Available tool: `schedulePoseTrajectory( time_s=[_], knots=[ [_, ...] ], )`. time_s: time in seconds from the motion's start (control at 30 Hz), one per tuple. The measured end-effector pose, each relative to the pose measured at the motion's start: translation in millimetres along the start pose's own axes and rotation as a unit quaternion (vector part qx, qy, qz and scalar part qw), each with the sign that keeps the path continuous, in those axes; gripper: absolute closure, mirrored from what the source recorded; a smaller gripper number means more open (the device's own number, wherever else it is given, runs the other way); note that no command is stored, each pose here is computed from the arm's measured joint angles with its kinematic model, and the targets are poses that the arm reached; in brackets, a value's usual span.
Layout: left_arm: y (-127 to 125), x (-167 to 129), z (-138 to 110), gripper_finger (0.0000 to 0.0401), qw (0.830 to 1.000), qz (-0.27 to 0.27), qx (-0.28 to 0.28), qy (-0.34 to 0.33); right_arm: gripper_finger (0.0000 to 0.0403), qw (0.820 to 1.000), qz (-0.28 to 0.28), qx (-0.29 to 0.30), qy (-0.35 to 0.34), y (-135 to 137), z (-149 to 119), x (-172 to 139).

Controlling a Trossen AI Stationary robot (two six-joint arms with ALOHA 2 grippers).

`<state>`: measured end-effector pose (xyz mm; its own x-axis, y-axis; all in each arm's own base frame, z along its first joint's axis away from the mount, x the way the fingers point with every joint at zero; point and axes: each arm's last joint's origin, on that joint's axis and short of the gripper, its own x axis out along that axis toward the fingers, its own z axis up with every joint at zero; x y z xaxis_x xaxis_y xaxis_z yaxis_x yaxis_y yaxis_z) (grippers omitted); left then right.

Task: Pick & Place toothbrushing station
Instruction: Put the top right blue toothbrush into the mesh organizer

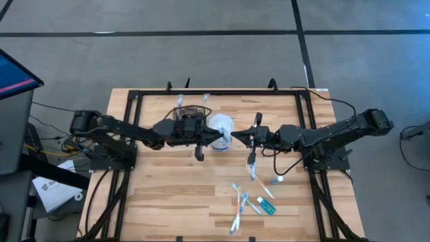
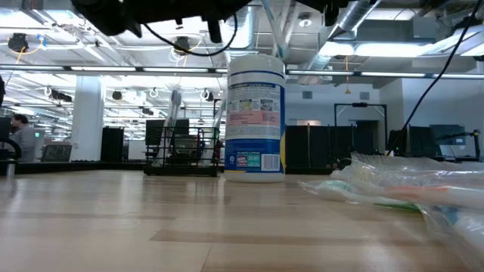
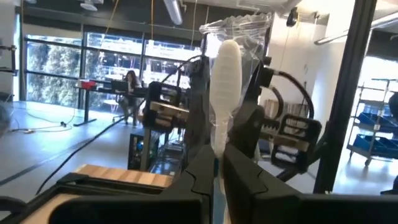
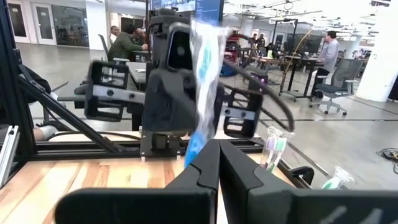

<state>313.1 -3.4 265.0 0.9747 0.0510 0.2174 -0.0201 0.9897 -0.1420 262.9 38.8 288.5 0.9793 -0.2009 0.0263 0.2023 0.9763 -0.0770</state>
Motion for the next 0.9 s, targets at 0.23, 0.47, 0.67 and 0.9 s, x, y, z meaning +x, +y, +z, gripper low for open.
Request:
schedulePoseTrajectory(
  time_s=[0.23,0.47,0.67,0.9],
  knots=[
    [2.5,-33.2,8.4,0.0394,0.999,0.027,0.0,0.017,0.0403,1.0,0.0,0.0,0.0,0.0,0.1,0.0],
    [6.2,-66.7,13.0,0.0395,0.998,0.064,0.0,0.027,0.0403,1.0,0.0,0.0,0.0,0.0,0.0,0.0],
    [9.6,-87.0,14.6,0.0395,0.994,0.104,0.003,0.033,0.0403,1.0,0.0,0.0,0.002,0.1,-0.5,0.1],
    [13.6,-100.0,13.0,0.0395,0.986,0.158,0.013,0.053,0.0403,1.0,0.0,-0.003,0.009,0.2,-1.8,0.0]
  ],
)
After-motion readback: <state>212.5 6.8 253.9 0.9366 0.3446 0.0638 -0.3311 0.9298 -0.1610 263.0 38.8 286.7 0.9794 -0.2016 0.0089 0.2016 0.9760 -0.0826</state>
